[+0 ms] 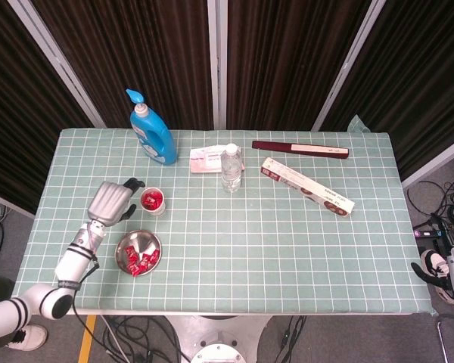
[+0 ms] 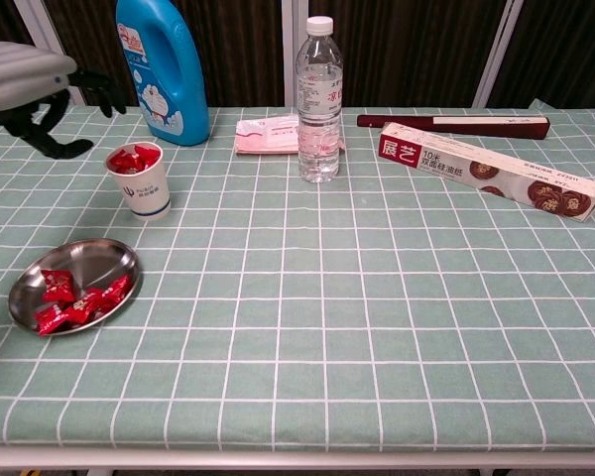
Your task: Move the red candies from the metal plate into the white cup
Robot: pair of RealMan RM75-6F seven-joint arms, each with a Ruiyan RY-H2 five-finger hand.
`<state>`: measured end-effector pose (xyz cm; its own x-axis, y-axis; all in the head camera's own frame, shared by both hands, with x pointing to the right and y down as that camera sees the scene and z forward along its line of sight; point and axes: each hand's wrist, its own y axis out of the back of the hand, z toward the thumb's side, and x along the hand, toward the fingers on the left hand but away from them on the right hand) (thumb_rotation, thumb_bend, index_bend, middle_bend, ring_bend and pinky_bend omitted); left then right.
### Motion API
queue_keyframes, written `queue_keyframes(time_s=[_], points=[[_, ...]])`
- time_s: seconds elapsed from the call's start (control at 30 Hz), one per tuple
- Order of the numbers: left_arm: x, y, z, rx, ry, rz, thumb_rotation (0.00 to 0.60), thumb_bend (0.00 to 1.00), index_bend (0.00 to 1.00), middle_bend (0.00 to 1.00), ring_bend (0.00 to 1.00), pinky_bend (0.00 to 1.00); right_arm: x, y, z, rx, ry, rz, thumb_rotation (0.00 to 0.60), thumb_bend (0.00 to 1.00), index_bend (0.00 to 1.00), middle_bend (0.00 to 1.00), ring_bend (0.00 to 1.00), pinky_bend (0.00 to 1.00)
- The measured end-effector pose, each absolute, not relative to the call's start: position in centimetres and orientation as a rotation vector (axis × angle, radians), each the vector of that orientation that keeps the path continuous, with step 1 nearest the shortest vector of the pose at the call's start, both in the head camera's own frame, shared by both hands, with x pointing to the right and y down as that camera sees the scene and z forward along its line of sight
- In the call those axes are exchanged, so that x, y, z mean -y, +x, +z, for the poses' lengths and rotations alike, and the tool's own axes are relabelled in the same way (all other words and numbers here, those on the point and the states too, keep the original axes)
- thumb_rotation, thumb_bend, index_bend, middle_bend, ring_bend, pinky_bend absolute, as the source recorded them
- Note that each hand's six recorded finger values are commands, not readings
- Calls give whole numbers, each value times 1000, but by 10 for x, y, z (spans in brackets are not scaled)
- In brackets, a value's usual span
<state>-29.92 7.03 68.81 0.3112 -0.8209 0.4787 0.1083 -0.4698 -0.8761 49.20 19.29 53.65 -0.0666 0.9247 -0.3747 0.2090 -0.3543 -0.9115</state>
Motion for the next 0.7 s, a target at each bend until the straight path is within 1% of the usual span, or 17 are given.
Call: queue_keyframes(time_s=[0.17,0.2,0.23,0.3,0.37,0.47,0.53,0.7], points=[[-89,-338,669,-745,-1633,-1333,600,359,329,401,684,995,-193,491,536,1233,-1587,1466,600,114,30,141,6,332],[-93,-347,664,-771,-1616,-1343,600,349,329,402,671,980,-193,491,535,1232,-1586,1463,600,113,30,141,6,332],[-96,-355,660,-792,-1601,-1352,600,336,330,402,645,943,-193,491,535,1230,-1586,1461,600,113,30,141,6,331],[-104,-374,650,-841,-1562,-1381,600,304,330,395,545,782,-194,490,534,1227,-1586,1453,600,113,30,140,5,307],[-114,-392,642,-879,-1530,-1417,600,268,327,371,390,539,-194,489,533,1225,-1592,1443,600,113,30,137,1,229],[-132,-418,628,-926,-1480,-1478,600,256,323,327,286,376,-196,487,533,1214,-1604,1433,600,114,30,121,0,98],[-144,-432,618,-955,-1440,-1507,600,256,323,322,268,349,-196,487,533,1205,-1602,1430,600,114,29,108,0,57],[-174,-452,595,-1015,-1353,-1538,600,256,323,317,257,341,-198,481,534,1189,-1609,1407,600,114,30,104,0,49]])
